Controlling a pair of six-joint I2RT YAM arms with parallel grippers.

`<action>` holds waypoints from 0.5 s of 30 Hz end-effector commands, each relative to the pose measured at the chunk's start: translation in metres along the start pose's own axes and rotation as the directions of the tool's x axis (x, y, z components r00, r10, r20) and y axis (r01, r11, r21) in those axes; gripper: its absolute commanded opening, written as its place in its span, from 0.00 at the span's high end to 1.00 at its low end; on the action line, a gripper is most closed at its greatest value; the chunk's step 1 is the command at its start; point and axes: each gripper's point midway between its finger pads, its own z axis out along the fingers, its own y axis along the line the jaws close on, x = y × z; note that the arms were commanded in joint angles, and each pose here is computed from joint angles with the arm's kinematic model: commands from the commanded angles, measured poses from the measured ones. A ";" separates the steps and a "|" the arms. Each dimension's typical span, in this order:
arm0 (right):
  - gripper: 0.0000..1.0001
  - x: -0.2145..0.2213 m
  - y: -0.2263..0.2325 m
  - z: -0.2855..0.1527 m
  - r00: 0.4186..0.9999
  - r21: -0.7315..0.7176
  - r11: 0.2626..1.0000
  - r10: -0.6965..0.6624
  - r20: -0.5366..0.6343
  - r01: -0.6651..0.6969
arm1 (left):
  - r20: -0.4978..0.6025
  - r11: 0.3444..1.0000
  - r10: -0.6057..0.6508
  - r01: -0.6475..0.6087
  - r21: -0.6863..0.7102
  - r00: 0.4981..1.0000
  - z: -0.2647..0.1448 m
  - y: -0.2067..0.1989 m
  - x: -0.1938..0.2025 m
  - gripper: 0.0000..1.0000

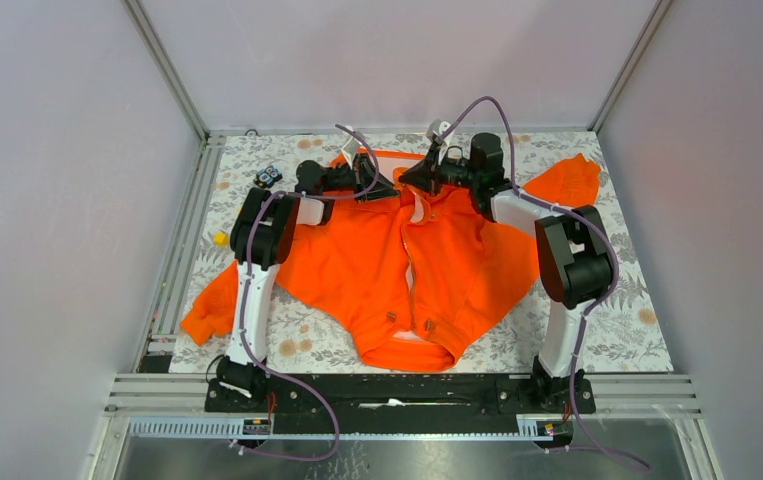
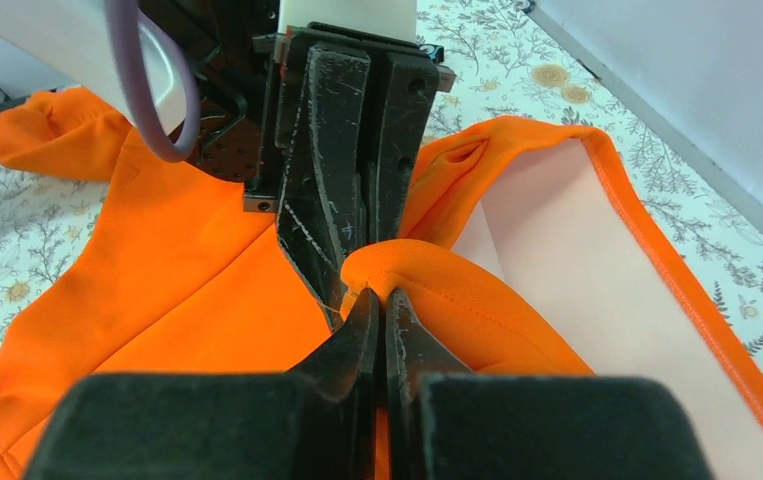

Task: Zip up the jacket

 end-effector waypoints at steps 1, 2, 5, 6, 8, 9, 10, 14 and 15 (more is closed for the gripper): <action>1.00 -0.011 0.026 0.015 0.997 -0.153 0.988 0.037 0.066 -0.026 | 0.057 0.987 0.158 -0.159 0.018 0.986 0.013 -0.017 -0.025 1.00; 1.00 -0.010 0.026 0.016 0.997 -0.150 0.988 0.038 0.068 -0.028 | 0.066 0.985 0.171 -0.171 0.005 0.983 0.012 -0.019 -0.026 1.00; 1.00 -0.008 0.023 0.014 0.997 -0.144 0.989 0.042 0.067 -0.032 | 0.101 0.977 0.211 -0.206 -0.050 0.972 0.003 -0.022 -0.036 0.96; 1.00 -0.007 0.021 0.014 0.997 -0.142 0.989 0.045 0.068 -0.035 | 0.110 0.973 0.226 -0.220 -0.068 0.968 -0.001 -0.023 -0.040 0.90; 1.00 -0.007 0.020 0.013 0.995 -0.147 0.988 0.054 0.079 -0.042 | 0.129 0.963 0.260 -0.247 -0.110 0.957 -0.008 -0.027 -0.046 0.75; 1.00 -0.007 0.020 0.012 0.995 -0.151 0.987 0.060 0.083 -0.047 | 0.135 0.957 0.278 -0.261 -0.129 0.951 -0.011 -0.029 -0.047 0.69; 1.00 -0.008 0.020 0.012 0.994 -0.154 0.987 0.061 0.087 -0.047 | 0.141 0.951 0.292 -0.272 -0.148 0.946 -0.015 -0.032 -0.050 0.64; 1.00 -0.008 0.020 0.011 0.994 -0.157 0.987 0.061 0.091 -0.046 | 0.158 0.931 0.334 -0.300 -0.206 0.929 -0.028 -0.046 -0.060 0.52; 1.00 -0.008 0.021 0.011 0.994 -0.157 0.986 0.063 0.093 -0.048 | 0.161 0.928 0.340 -0.304 -0.214 0.927 -0.031 -0.052 -0.063 0.49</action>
